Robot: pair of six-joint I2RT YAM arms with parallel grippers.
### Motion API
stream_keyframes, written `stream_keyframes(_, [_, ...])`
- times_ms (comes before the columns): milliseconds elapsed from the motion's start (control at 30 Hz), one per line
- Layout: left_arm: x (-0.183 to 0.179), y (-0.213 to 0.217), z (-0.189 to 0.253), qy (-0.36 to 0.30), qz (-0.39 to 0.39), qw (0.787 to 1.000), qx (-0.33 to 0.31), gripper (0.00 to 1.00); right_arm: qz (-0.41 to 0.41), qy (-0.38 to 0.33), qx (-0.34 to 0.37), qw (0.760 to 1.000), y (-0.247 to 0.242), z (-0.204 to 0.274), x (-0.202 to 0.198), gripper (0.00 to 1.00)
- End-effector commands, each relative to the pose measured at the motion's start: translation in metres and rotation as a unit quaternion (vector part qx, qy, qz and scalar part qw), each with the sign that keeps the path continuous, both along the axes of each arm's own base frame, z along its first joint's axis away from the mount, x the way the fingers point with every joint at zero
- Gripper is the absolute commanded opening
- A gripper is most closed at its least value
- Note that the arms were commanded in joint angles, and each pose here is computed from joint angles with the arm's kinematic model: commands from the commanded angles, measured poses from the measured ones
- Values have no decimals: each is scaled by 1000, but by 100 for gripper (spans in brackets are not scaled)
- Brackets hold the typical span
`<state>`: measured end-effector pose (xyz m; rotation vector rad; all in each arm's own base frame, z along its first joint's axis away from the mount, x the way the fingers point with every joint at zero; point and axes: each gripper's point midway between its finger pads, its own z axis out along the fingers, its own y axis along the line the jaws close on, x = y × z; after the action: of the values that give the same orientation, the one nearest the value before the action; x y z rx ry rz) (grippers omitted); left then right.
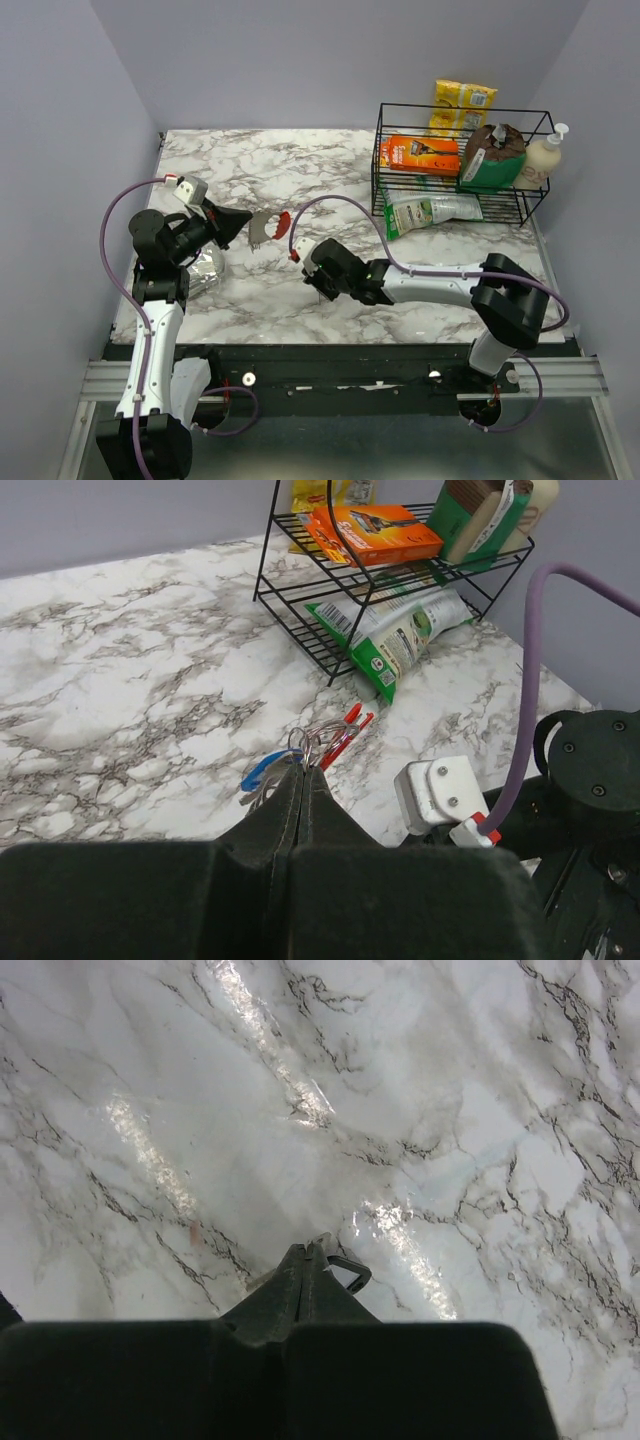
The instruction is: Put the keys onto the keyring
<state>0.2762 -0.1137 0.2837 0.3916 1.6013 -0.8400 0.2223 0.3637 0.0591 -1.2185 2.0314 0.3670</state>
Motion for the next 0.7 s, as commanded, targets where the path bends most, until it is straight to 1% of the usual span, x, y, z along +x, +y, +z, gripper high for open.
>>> stream_keyframes(0, [-6,-2,5,-17,-12,1000,4,0,11,7,6,1000,-5,4,-12,1])
stream_keyframes(133, [-7,-1,2,-13,-9,1000,9,0,10,12,37,999,-2,18,-17,1])
stream_keyframes(300, [-8,-1,1,-16,-10,1000,14,0,13,2,80,997,-1,50,-21,1])
stream_keyframes(467, [-10,-4,0,-16,-14,1000,21,0,14,-10,103,995,-5,73,-22,1])
stream_keyframes(600, [-14,-13,-3,-24,-28,998,47,0,14,-21,119,993,-11,91,-24,1])
stream_keyframes(667, [-19,-21,-6,-17,-40,997,60,0,12,-28,131,991,-15,102,-26,1])
